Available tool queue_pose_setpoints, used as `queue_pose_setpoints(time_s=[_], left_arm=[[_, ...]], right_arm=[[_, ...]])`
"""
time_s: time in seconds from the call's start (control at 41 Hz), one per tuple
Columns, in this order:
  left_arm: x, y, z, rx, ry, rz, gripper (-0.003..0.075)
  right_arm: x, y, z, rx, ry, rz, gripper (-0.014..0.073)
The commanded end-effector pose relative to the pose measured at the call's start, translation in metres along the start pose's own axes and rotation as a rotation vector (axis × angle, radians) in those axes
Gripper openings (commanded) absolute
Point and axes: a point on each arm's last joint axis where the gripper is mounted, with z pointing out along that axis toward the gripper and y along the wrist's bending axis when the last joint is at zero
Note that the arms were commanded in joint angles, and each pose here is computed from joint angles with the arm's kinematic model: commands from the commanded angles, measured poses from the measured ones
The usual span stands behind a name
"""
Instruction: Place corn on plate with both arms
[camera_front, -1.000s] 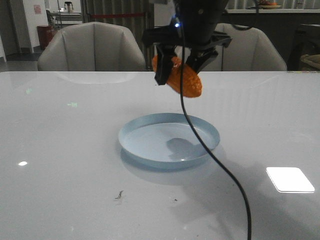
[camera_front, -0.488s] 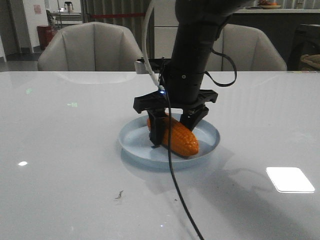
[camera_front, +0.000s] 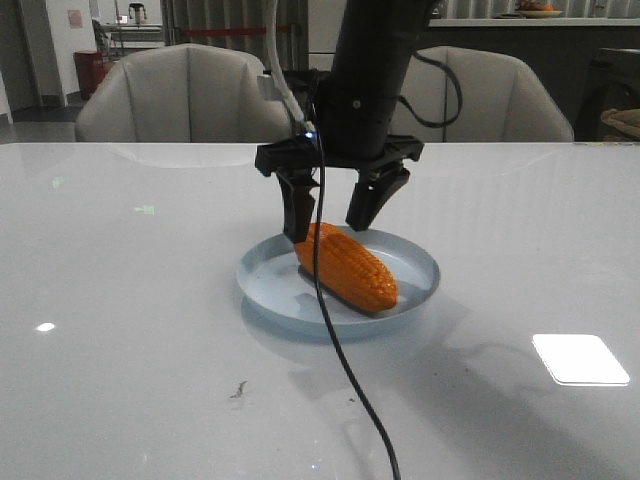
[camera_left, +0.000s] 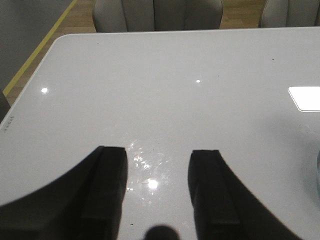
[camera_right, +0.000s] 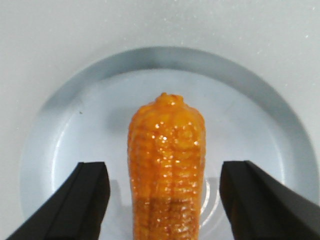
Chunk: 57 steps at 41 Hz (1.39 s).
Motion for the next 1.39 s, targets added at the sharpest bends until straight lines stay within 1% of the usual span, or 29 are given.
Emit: queue_pose_setpoints(time_s=[0.0, 0.098, 0.22, 0.317, 0.341, 0.39, 0.415, 0.537, 0.732, 0.78, 0.805, 0.829, 0.854, 0.902, 0.927, 1.0, 1.049, 1.073, 1.171, 1.22, 1.366], left_arm=[[-0.017, 0.002, -0.005, -0.022, -0.110, -0.014, 0.0368], [-0.017, 0.002, -0.005, -0.022, -0.110, -0.014, 0.0368], [-0.017, 0.002, -0.005, -0.022, -0.110, -0.014, 0.0368], [-0.017, 0.002, -0.005, -0.022, -0.110, -0.014, 0.0368], [-0.017, 0.002, -0.005, -0.022, -0.110, -0.014, 0.0368], [-0.017, 0.002, -0.005, -0.022, -0.110, -0.014, 0.0368], [-0.017, 0.002, -0.005, -0.022, -0.110, -0.014, 0.0368], [-0.017, 0.002, -0.005, -0.022, -0.110, -0.014, 0.0368], [-0.017, 0.002, -0.005, -0.022, -0.110, -0.014, 0.0368], [-0.017, 0.002, -0.005, -0.022, -0.110, -0.014, 0.0368], [-0.016, 0.002, -0.005, -0.021, -0.108, -0.014, 0.0368], [-0.016, 0.002, -0.005, -0.021, -0.108, -0.014, 0.0368], [-0.016, 0.002, -0.005, -0.021, -0.108, -0.014, 0.0368], [-0.016, 0.002, -0.005, -0.021, -0.108, -0.014, 0.0368], [-0.016, 0.002, -0.005, -0.022, -0.108, -0.012, 0.0368], [-0.016, 0.002, -0.005, -0.022, -0.108, -0.012, 0.0368], [-0.016, 0.002, -0.005, -0.022, -0.108, -0.012, 0.0368], [-0.016, 0.002, -0.005, -0.022, -0.108, -0.012, 0.0368], [-0.016, 0.002, -0.005, -0.022, -0.108, -0.012, 0.0368], [-0.016, 0.002, -0.005, -0.022, -0.108, -0.012, 0.0368], [-0.016, 0.002, -0.005, -0.021, -0.106, -0.012, 0.0368]], right_arm=[[-0.016, -0.007, -0.070, 0.039, -0.131, -0.023, 0.0573], [-0.018, -0.015, -0.101, 0.058, -0.165, -0.020, 0.0573], [-0.016, -0.029, -0.150, 0.075, -0.274, 0.013, 0.0573], [-0.008, -0.043, -0.193, 0.100, -0.358, 0.046, 0.0573], [-0.003, -0.046, -0.209, 0.109, -0.390, 0.055, 0.0573], [0.001, -0.052, -0.225, 0.123, -0.421, 0.070, 0.0573], [0.007, -0.056, -0.240, 0.134, -0.451, 0.080, 0.0573], [0.027, -0.070, -0.285, 0.181, -0.536, 0.118, 0.0573], [0.067, -0.087, -0.328, 0.260, -0.626, 0.170, 0.0571], [0.076, -0.090, -0.326, 0.272, -0.624, 0.183, 0.0571], [0.083, -0.090, -0.333, 0.284, -0.649, 0.189, 0.0571], [0.087, -0.092, -0.327, 0.288, -0.642, 0.197, 0.0571], [0.096, -0.091, -0.333, 0.299, -0.662, 0.203, 0.0571], [0.107, -0.095, -0.324, 0.309, -0.656, 0.220, 0.0571], [0.117, -0.093, -0.329, 0.320, -0.676, 0.226, 0.0571], [0.140, -0.093, -0.322, 0.342, -0.686, 0.249, 0.0571], [0.157, -0.096, -0.308, 0.352, -0.661, 0.274, 0.0571], [0.166, -0.094, -0.312, 0.362, -0.679, 0.282, 0.0571], [0.202, -0.093, -0.289, 0.371, -0.634, 0.339, 0.0571], [0.220, -0.089, -0.284, 0.380, -0.639, 0.356, 0.0571], [0.259, -0.073, -0.267, 0.390, -0.667, 0.364, 0.0571]])
